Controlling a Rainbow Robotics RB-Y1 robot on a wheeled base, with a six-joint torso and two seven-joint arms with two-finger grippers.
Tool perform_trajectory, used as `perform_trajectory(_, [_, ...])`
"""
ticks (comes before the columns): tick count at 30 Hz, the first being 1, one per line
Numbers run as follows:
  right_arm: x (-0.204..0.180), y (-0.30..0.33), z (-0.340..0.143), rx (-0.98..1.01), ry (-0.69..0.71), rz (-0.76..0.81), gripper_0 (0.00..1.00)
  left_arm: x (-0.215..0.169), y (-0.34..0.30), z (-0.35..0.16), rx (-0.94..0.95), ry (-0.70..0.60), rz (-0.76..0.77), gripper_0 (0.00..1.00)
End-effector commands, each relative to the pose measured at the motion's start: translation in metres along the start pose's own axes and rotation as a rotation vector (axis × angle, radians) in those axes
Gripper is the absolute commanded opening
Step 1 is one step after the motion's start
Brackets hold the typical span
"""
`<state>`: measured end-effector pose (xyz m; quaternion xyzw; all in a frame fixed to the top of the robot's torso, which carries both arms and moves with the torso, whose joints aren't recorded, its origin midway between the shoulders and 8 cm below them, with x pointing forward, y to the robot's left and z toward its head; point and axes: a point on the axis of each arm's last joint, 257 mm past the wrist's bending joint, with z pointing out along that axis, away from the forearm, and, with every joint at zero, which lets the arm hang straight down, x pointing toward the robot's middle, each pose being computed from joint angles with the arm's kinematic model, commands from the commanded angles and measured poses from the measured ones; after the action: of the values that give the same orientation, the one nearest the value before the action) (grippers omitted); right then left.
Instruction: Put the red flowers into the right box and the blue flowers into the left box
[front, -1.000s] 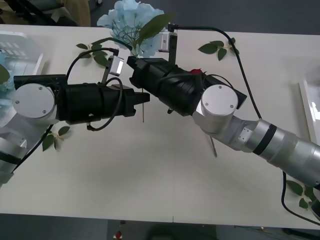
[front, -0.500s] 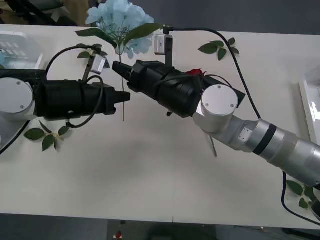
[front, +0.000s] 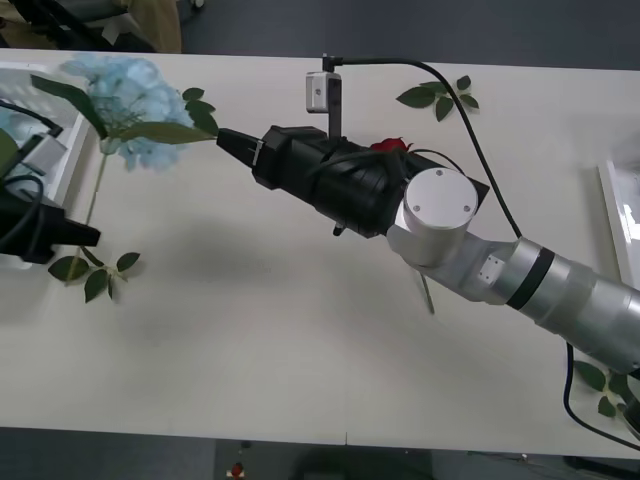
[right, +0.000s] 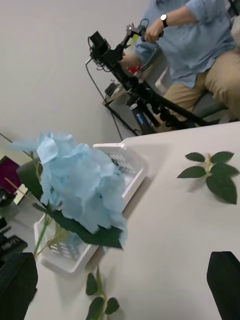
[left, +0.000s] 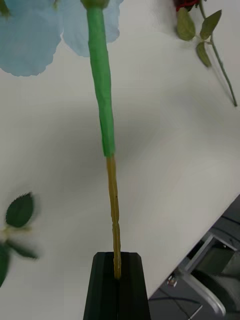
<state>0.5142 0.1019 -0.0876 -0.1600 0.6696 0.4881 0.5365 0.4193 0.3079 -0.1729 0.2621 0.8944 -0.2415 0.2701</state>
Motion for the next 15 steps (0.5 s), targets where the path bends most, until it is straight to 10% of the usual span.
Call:
perform_trajectory(1, [-0.019,0.000,-0.007,-0.023,0.008,-0.004,1.00,0.014,0.027,-0.046,-0.059,0.018,-0.078,0.00])
perform_trajectory(15, [0.003,-0.092,-0.100,0.120,0.170,0.177,1.00,0.109,0.100,-0.118,-0.361,0.113,-0.068,0.01])
